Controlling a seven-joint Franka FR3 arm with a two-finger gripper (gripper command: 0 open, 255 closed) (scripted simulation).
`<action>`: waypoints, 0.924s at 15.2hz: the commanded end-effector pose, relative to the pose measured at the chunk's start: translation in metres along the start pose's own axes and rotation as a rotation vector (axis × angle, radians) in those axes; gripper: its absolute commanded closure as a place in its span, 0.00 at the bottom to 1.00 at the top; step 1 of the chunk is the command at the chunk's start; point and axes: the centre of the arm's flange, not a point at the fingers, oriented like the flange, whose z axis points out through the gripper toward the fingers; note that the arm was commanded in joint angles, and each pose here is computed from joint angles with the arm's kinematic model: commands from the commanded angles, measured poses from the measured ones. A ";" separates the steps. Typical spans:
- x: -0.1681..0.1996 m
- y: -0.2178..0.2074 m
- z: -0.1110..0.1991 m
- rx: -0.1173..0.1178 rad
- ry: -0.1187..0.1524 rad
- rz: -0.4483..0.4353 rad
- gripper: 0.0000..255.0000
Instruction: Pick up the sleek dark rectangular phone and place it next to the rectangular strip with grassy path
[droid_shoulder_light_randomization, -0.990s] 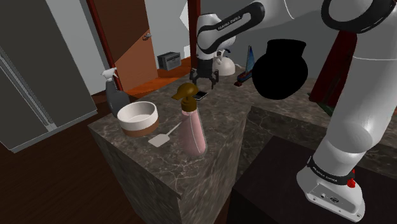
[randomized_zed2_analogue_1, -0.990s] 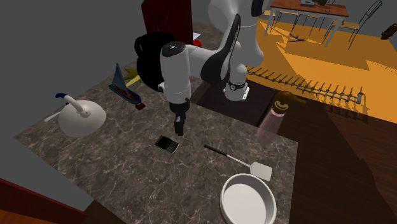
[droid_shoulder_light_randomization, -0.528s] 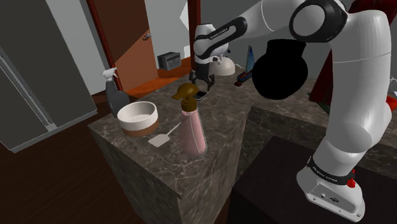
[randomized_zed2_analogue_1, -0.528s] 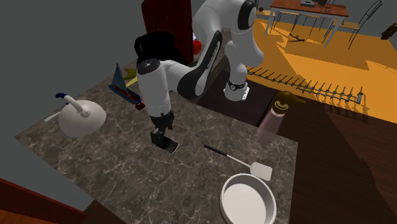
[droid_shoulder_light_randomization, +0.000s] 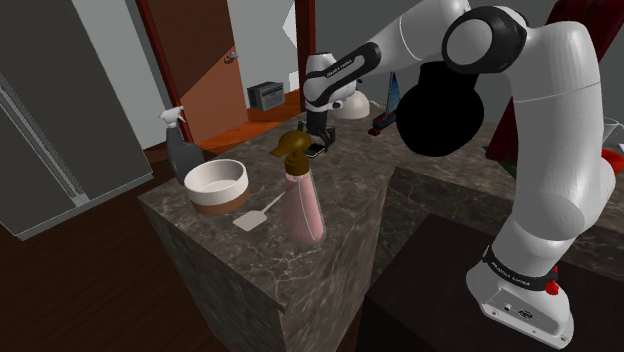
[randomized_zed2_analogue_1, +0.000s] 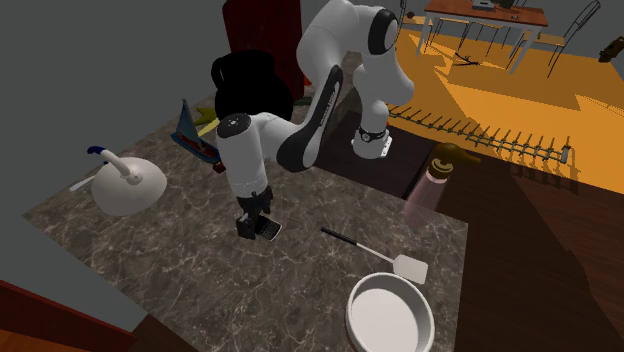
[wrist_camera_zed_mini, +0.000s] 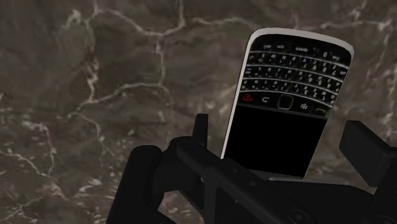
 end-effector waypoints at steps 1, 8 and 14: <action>0.001 0.000 0.003 0.000 0.000 0.000 0.00; 0.001 0.000 0.003 0.000 0.000 0.000 1.00; 0.000 0.000 0.003 0.000 0.000 0.000 1.00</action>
